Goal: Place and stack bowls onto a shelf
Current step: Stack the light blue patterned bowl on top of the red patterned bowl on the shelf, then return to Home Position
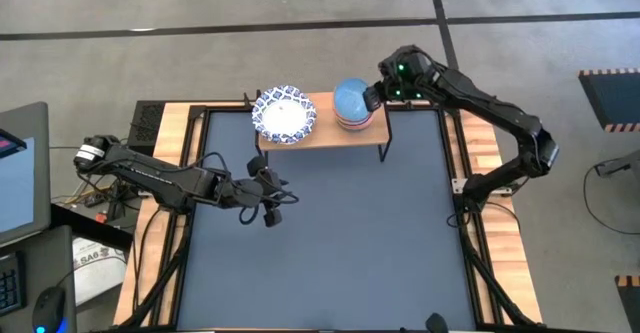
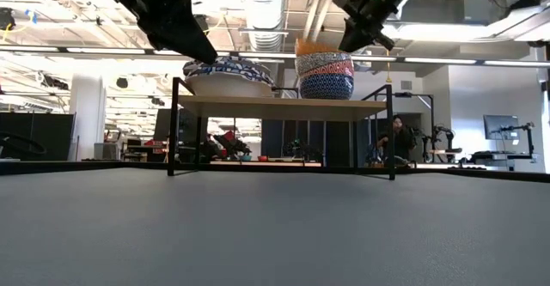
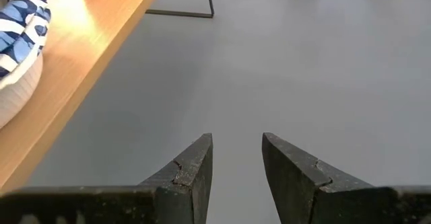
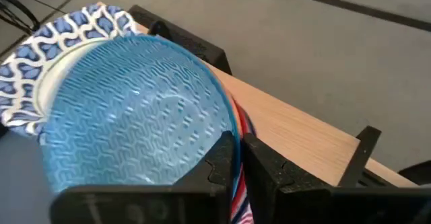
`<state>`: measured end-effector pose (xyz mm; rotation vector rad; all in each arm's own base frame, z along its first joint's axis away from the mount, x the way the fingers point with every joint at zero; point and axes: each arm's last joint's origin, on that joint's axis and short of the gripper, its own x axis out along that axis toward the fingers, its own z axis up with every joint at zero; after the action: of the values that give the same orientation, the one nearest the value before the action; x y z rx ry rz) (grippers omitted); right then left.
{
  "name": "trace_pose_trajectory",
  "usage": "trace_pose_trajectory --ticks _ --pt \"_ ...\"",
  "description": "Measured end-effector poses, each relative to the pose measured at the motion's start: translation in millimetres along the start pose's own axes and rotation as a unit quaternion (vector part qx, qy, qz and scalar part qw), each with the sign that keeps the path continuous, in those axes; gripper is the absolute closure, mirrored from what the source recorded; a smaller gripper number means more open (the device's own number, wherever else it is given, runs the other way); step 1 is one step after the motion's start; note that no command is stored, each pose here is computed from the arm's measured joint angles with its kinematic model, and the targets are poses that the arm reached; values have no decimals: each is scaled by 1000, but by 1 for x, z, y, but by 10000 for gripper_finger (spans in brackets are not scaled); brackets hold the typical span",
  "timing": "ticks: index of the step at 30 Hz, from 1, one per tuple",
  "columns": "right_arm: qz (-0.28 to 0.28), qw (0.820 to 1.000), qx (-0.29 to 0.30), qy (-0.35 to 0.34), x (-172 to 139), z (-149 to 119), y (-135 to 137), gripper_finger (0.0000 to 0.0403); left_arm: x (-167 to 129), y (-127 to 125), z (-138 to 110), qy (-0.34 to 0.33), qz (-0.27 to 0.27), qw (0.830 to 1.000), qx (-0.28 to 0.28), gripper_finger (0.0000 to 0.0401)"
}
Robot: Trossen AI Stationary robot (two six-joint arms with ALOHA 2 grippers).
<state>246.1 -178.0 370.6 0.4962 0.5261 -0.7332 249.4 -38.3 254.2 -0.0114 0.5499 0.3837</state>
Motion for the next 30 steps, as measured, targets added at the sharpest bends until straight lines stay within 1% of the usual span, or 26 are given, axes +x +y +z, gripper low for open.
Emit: trace_pose_trajectory --ticks 3,7,11,14,16,18,21,23,25,27,30 --pt "1 1000 7 -4 -2 1 0 323 0 1 0 -3 13 1000 -2 285" --pt "-2 1000 12 -13 -10 3 -4 281 0 1 0 -6 25 1000 -2 285" --pt "3 1000 -2 -29 -29 4 -4 233 0 2 -1 -4 32 999 1 285" --pt "5 999 -28 -35 -50 -4 4 203 -3 1 1 -16 49 999 12 285" --pt "9 998 -51 -44 -62 -19 14 191 -10 0 3 -32 65 997 16 285" --pt "28 995 -77 -64 -73 -38 25 187 -21 -2 4 -51 61 997 12 285" --pt "88 985 -108 -102 -87 -75 41 191 -35 -5 -6 -83 50 995 9 285" --pt "141 973 -129 -132 -95 -101 49 198 -43 -3 -15 -113 42 993 2 285" --pt "189 959 -144 -158 -98 -129 54 209 -51 1 -26 -153 27 988 -1 285" --pt "224 945 -155 -182 -96 -157 59 227 -57 6 -42 -188 -1 982 5 285" --pt "267 924 -176 -209 -91 -194 64 270 -63 19 -63 -246 -48 968 -2 285"
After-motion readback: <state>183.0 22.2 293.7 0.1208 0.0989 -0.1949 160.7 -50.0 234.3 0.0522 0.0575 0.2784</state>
